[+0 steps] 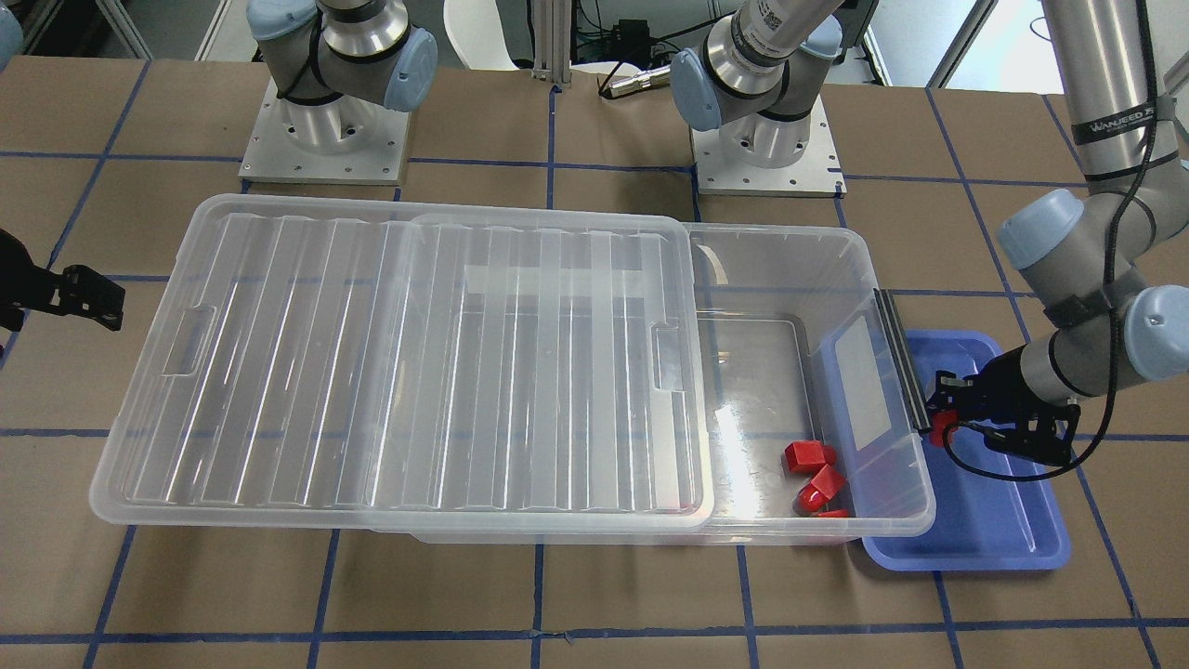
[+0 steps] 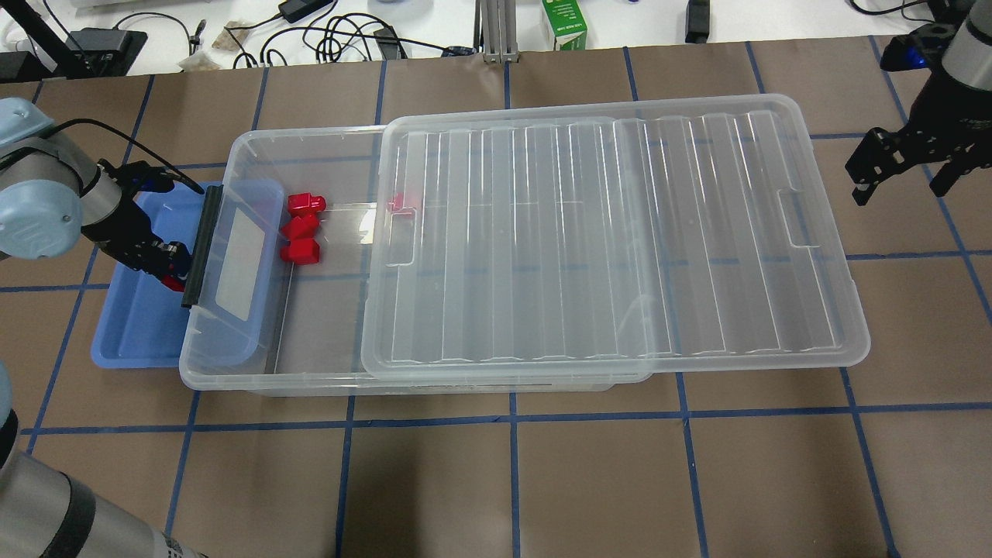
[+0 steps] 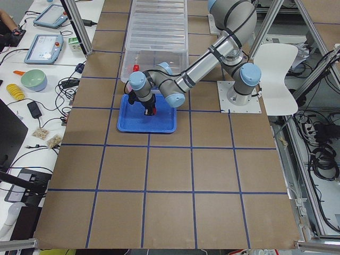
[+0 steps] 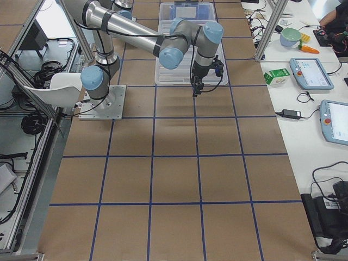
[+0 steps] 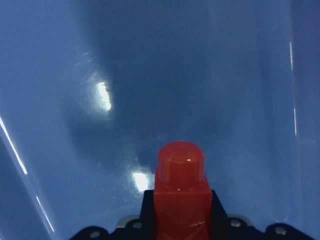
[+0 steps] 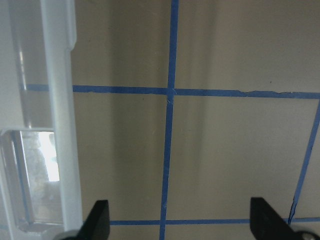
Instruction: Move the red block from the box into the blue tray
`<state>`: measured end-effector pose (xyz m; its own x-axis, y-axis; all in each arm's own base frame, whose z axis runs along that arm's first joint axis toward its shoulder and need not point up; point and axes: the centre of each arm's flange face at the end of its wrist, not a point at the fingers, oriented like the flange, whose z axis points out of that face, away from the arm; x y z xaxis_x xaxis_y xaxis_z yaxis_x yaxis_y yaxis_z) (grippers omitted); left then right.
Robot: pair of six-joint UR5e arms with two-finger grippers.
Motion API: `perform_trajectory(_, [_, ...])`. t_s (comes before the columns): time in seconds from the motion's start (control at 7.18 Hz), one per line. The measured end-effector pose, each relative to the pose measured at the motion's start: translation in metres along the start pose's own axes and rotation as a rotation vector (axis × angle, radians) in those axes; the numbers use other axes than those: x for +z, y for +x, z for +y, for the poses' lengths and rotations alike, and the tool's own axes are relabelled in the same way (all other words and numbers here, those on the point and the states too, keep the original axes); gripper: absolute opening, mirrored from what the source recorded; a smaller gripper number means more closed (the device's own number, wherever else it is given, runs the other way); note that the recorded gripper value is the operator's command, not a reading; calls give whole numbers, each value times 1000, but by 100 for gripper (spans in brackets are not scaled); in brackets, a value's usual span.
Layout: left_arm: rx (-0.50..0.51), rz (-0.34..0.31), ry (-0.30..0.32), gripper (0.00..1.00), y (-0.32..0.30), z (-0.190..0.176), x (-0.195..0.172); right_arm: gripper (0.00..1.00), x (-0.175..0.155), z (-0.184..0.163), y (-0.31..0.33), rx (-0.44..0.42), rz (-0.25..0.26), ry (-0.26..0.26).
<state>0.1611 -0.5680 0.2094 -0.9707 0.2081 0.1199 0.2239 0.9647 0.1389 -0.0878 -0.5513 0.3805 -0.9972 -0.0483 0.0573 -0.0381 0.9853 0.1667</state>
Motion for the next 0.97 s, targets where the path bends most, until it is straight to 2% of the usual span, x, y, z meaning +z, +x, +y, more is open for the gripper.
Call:
perform_trajectory(0.42, [-70, -48, 6, 99, 26, 9, -53, 100, 12, -2, -2, 14, -16, -18])
perform_trajectory(0.7, [-102, -74, -19, 99, 92, 7, -128, 100, 20, -3, -3, 14, -23, -33])
perform_trajectory(0.97, [-169, -116, 10, 100, 193, 16, -205, 100, 23, -4, -5, 14, -25, -37])
